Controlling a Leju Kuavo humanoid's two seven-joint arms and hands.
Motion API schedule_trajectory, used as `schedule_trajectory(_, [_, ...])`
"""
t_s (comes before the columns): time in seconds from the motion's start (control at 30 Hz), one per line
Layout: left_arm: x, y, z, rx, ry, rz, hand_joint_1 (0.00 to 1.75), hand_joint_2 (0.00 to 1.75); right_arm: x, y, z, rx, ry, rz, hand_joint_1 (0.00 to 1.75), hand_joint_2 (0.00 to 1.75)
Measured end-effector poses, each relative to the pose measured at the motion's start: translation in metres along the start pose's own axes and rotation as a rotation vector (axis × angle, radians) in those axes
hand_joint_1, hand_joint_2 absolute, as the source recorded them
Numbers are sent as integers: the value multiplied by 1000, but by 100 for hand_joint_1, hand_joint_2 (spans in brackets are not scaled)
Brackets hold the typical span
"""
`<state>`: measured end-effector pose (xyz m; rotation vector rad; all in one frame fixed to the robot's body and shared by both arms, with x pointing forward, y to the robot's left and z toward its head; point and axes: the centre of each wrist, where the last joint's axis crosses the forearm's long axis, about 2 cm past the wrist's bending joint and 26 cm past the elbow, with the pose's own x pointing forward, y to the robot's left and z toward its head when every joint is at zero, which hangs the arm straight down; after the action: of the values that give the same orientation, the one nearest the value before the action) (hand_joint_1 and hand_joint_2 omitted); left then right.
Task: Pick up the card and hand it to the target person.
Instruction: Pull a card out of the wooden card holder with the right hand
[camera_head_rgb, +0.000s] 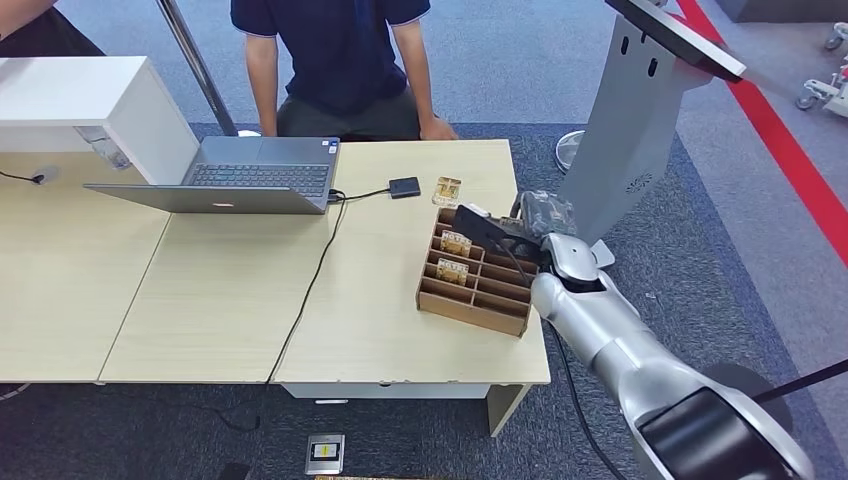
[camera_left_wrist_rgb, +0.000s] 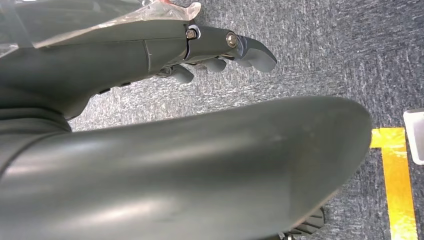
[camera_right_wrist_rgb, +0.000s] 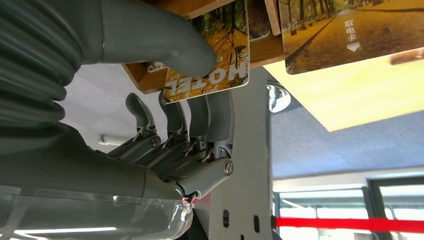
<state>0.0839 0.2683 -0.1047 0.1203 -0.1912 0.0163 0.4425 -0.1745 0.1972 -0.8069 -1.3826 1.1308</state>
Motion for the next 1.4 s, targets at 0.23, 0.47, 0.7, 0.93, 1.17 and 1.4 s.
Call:
schedule_trajectory(0.23, [-1, 0, 0, -2, 2, 0, 0, 0, 11, -8, 1, -71, -72, -2, 136, 175])
schedule_trajectory(0.47, [-3, 0, 0, -3, 4, -1, 0, 0, 31, -28, 6, -156, -150, -15, 136, 175])
schedule_trajectory(0.7, [-3, 0, 0, -4, 5, -1, 0, 0, 36, -37, 10, -159, -178, -26, 136, 175])
schedule_trajectory(0.93, [-3, 0, 0, -6, 11, -2, 0, 0, 33, -33, 12, -140, -180, -39, 136, 175])
schedule_trajectory(1.17, [-3, 0, 0, -6, 12, -3, 0, 0, 28, -32, 15, -160, -235, -113, 136, 175])
schedule_trajectory(1.4, [-1, 0, 0, -8, 8, -4, 0, 0, 26, -36, 14, -256, -301, -151, 136, 175])
